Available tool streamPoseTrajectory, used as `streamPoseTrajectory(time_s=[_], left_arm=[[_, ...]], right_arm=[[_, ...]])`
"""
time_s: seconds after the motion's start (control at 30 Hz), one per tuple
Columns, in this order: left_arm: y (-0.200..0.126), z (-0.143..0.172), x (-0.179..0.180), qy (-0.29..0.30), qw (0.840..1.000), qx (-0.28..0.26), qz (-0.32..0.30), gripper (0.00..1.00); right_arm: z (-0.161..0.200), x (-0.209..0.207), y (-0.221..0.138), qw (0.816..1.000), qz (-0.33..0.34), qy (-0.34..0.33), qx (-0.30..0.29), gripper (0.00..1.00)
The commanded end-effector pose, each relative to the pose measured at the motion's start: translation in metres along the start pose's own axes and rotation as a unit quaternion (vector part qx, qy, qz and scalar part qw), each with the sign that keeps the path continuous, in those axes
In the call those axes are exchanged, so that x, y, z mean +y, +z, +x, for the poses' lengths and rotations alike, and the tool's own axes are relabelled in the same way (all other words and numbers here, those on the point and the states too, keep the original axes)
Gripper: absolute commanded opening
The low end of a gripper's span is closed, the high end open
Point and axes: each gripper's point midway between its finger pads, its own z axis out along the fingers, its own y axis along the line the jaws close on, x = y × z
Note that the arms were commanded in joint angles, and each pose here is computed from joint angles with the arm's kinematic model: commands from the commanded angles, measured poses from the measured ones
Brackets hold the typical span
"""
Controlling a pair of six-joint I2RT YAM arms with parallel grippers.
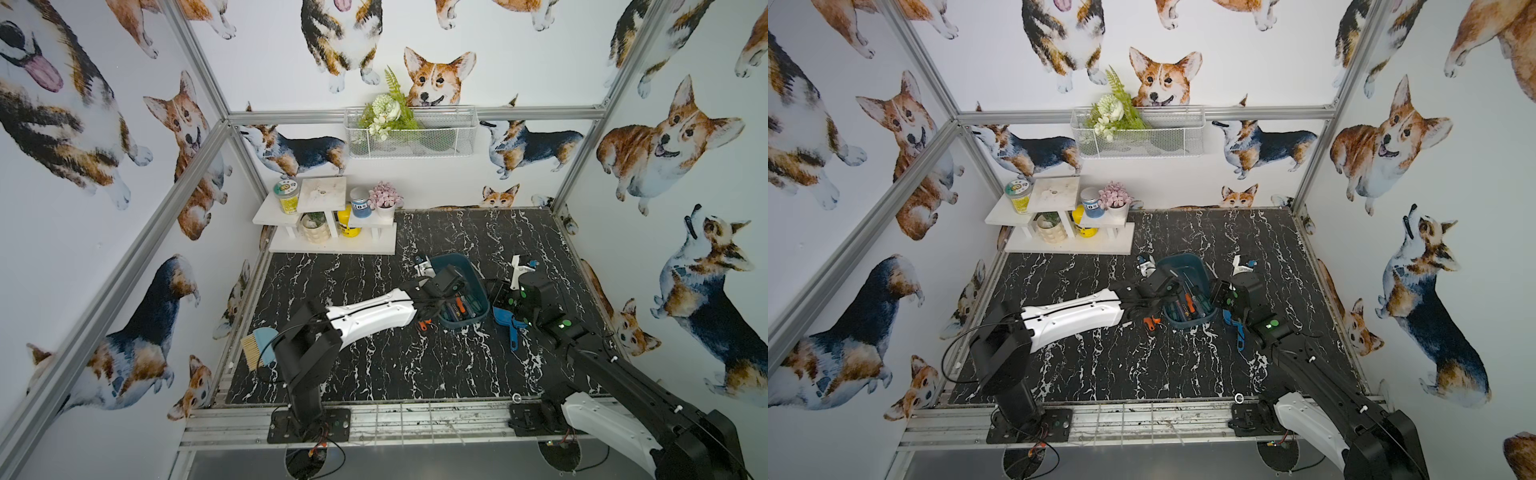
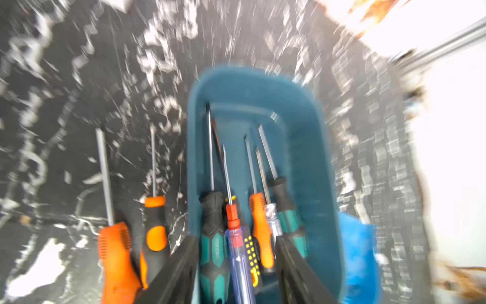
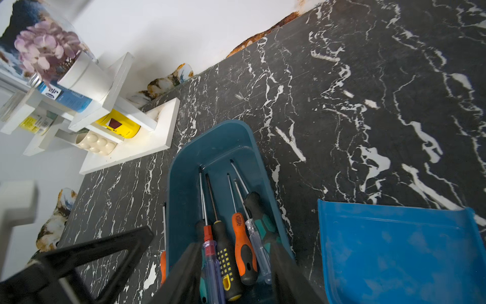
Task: Put the screwdriver on the desktop into the storage box
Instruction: Place the screwdriver in the storage box, then pick up the screwdriver from the center of the board.
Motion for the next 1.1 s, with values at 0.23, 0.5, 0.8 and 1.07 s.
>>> streamPoseTrajectory(time_s=[0.23,0.5,0.8,1.07], left_arm=[[-0.026,-0.037,0.179,-0.180,0.979,-0.080,-0.057,0.47],[-0.071,-0.048,0.261,-0.222,0.959,-0.143,-0.099,0.47],[-0.096,-0.051,0.292,-0.238,0.950,-0.184,-0.080,0.47],[-0.101,-0.048,0.302,-0.251,0.946,-0.194,-0.067,0.46]], right_arm=[[0.094,0.107,0.040,0.968,-0.072,-0.193,0.143,0.45],[0.160,0.127,0.072,0.937,-0.055,-0.254,0.234,0.40],[0.178,0.118,0.097,0.925,-0.002,-0.278,0.258,0.41],[0.196,0.107,0.112,0.907,0.039,-0.319,0.272,0.41]])
